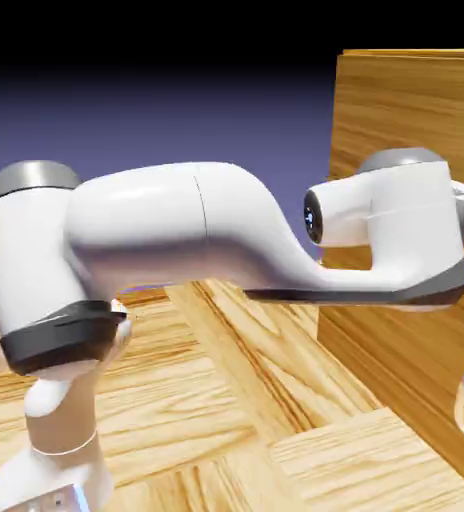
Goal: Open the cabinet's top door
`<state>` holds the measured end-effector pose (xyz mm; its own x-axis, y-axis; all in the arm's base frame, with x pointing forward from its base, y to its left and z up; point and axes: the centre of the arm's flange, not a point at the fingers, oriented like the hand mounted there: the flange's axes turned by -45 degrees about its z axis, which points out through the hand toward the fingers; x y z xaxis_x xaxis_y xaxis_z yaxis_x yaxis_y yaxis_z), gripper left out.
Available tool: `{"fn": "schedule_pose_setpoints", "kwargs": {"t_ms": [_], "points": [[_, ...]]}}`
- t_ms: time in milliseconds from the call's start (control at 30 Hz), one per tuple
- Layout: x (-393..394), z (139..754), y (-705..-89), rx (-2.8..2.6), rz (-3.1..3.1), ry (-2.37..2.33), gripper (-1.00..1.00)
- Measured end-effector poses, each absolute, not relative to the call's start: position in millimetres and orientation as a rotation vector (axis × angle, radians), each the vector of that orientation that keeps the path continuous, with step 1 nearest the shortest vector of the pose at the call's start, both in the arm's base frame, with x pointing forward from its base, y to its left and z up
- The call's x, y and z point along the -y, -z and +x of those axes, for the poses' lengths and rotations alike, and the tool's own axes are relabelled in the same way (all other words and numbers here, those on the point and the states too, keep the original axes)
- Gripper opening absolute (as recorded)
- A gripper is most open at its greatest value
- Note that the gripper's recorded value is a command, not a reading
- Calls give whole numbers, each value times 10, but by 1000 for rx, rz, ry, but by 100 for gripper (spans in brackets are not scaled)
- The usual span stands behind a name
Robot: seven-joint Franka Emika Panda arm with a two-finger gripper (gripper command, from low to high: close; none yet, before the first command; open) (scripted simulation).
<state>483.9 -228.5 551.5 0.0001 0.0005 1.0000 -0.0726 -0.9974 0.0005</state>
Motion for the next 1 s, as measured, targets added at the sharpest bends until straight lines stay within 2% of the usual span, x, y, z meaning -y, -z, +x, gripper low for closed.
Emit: {"fn": "schedule_pose_setpoints", "kwargs": {"t_ms": [567, 1000], "points": [[1743, 3772, -5515, 311, 2059, -2059, -100], [1001, 2883, -5514, 513, 1927, -1928, -100]]}}
